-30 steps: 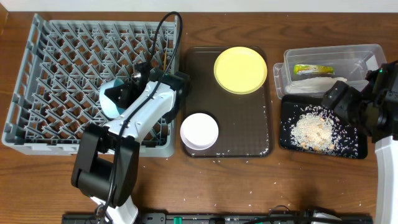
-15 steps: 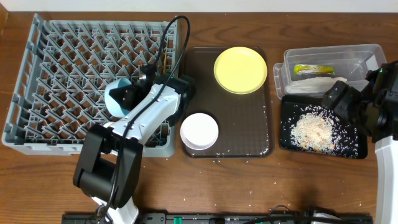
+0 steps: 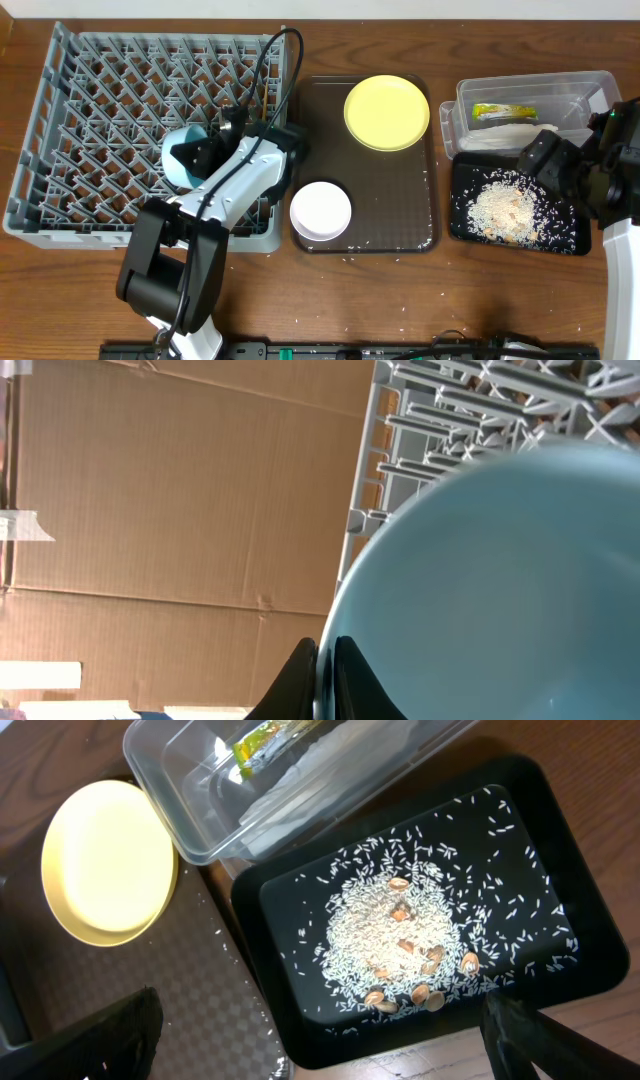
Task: Sort waste into correct bins and load items into the dishwasher
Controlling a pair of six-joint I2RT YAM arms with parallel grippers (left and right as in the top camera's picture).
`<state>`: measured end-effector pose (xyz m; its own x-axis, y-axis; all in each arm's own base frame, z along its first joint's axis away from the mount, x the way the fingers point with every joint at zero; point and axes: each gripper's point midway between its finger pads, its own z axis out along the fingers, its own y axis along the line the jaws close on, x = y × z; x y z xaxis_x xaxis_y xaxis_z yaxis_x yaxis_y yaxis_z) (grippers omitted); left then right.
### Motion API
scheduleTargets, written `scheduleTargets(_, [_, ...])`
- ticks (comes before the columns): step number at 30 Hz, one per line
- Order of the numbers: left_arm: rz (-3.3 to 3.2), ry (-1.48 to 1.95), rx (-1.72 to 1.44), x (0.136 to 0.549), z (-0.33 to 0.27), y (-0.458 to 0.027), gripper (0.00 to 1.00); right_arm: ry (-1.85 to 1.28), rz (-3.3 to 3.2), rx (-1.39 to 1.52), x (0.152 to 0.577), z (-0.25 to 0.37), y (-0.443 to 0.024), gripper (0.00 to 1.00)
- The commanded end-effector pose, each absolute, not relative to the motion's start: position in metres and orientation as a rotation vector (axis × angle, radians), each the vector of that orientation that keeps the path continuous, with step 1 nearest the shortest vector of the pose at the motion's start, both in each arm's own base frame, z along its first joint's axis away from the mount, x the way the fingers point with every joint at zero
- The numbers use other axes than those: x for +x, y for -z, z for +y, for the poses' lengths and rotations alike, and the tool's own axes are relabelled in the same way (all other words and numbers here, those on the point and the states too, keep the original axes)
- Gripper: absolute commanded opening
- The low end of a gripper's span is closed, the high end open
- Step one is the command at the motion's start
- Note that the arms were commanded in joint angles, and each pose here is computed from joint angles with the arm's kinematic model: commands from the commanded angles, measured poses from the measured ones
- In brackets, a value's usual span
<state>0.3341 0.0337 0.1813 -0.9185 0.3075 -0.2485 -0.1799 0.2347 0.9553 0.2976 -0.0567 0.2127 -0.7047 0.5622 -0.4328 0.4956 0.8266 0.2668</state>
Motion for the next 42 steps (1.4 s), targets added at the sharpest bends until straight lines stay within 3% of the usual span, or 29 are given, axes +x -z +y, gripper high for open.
scheduleTargets(1, [2.128, -1.751, 0.128, 0.329, 0.038, -0.170, 0.07, -0.176, 2.487, 0.801, 0.298, -0.059, -0.215, 0.99])
scheduleTargets(12, [2.107, -1.649, 0.200, 0.331, 0.001, -0.164, 0.12, -0.176, 2.487, 0.801, 0.298, -0.059, -0.215, 0.99])
scheduleTargets(13, [2.103, -1.642, 0.210, 0.331, -0.003, -0.164, 0.16, -0.176, 2.487, 0.801, 0.298, -0.059, -0.215, 0.99])
scheduleTargets(16, [2.098, -1.614, 0.223, 0.333, -0.012, -0.165, 0.45, -0.176, 2.487, 0.801, 0.298, -0.059, -0.215, 0.99])
scheduleTargets(20, [2.213, -1.418, 0.131, 0.337, -0.034, -0.155, 0.54, -0.176, 2.487, 0.801, 0.298, -0.059, -0.215, 0.99])
scheduleTargets(24, [2.316, -1.200, 0.039, 0.344, -0.058, -0.158, 0.54, -0.176, 2.487, 0.801, 0.298, -0.059, -0.215, 0.99])
scheduleTargets(27, [2.409, -0.989, -0.006, 0.348, -0.078, -0.170, 0.48, -0.176, 2.487, 0.801, 0.298, -0.059, -0.215, 0.99])
scheduleTargets(29, [2.462, -0.792, -0.079, 0.345, -0.085, -0.187, 0.15, -0.176, 2.487, 0.801, 0.298, -0.059, -0.215, 0.99])
scheduleTargets(30, [2.475, -0.742, -0.106, 0.344, -0.084, -0.191, 0.10, -0.176, 2.487, 0.801, 0.298, -0.059, -0.215, 0.99])
scheduleTargets(36, [2.573, -0.415, -0.464, 0.337, -0.022, -0.211, 0.08, -0.176, 2.487, 0.801, 0.298, -0.059, -0.215, 0.99])
scheduleTargets(42, [2.819, 0.057, -0.414, 0.342, -0.009, -0.166, 0.08, -0.176, 2.487, 0.801, 0.298, -0.059, -0.215, 0.99])
